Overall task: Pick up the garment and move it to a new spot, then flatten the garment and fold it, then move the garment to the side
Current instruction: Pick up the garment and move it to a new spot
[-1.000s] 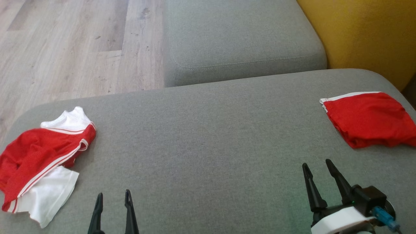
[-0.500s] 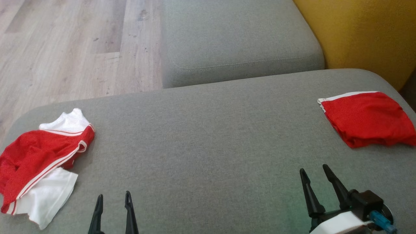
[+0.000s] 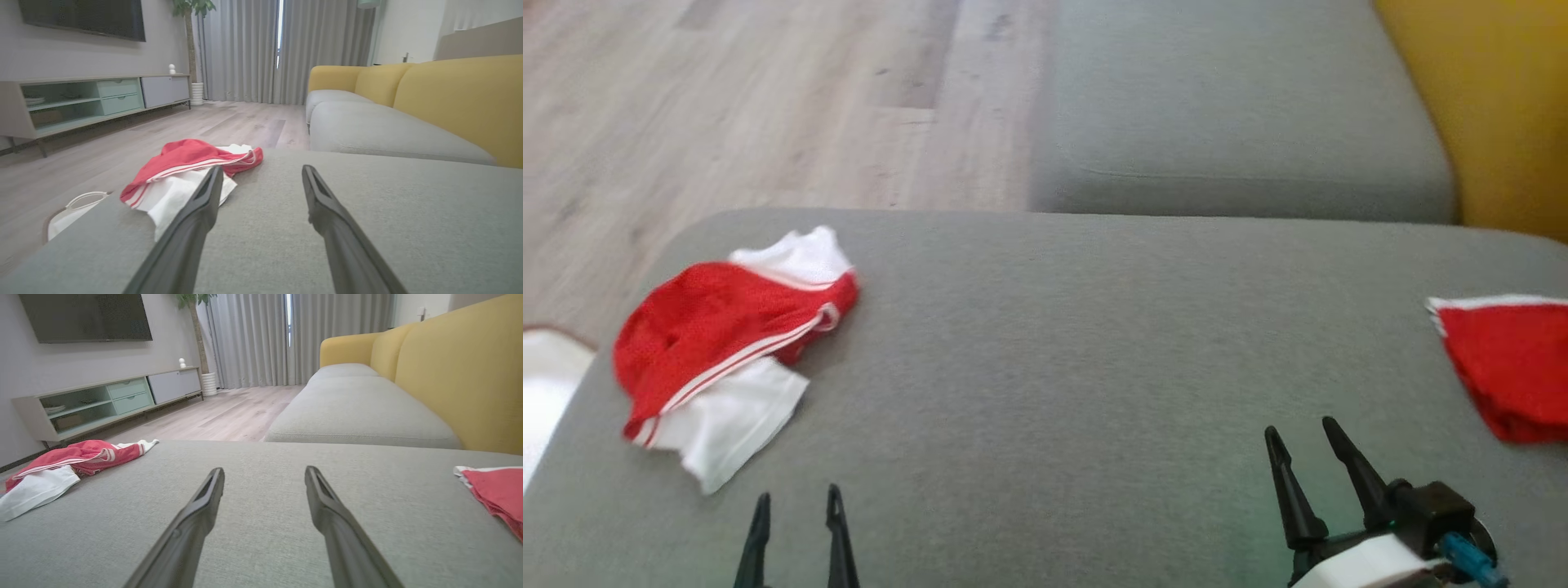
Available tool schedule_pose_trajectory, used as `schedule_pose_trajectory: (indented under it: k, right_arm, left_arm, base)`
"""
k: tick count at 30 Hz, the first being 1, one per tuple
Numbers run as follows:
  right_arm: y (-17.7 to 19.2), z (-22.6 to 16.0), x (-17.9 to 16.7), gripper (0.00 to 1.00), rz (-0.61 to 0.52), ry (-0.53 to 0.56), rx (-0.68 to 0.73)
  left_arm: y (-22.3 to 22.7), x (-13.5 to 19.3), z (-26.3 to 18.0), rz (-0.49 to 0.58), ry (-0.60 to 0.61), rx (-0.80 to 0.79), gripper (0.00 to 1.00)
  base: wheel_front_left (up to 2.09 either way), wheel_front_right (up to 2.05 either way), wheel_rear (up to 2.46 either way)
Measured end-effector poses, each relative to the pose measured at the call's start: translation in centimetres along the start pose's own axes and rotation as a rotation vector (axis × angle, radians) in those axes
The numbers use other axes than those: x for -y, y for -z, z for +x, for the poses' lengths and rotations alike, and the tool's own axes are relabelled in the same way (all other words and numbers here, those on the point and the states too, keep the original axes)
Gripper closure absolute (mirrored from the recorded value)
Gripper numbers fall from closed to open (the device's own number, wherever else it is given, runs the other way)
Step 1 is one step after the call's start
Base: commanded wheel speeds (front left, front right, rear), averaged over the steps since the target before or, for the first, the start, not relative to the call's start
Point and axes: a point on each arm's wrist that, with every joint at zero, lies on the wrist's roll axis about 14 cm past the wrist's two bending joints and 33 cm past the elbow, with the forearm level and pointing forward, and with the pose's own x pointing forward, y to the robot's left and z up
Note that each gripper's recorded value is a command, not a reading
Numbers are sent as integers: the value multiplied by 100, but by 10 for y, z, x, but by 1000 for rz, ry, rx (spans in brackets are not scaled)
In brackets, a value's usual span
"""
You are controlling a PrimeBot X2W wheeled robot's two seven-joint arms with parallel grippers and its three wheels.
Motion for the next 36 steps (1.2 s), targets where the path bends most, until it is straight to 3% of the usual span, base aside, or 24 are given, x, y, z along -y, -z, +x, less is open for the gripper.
schedule_pose_trajectory:
  k: [10,20,25,30,35,36]
  right_arm:
    - [6,26,-48,0,6,-155,-31]
    - [18,33,-53,0,26,-176,-69]
    - [28,40,-41,0,28,-165,-97]
    - [38,61,-20,0,0,-174,-124]
    - [42,97,2,0,-36,-193,-111]
    - [42,97,2,0,-36,-193,-111]
  left_arm:
    - [7,-58,-37,6,-207,-13,0]
    - [-7,-75,-33,61,-243,16,0]
    - [-49,-77,6,125,-219,131,0]
    - [-97,-64,73,184,-131,260,0]
    - [-102,-55,154,238,-65,201,0]
    - [-102,-55,154,238,-65,201,0]
  base:
    - [0,0,0]
    - [0,0,0]
    - [0,0,0]
    - [0,0,0]
    - [0,0,0]
    - [0,0,0]
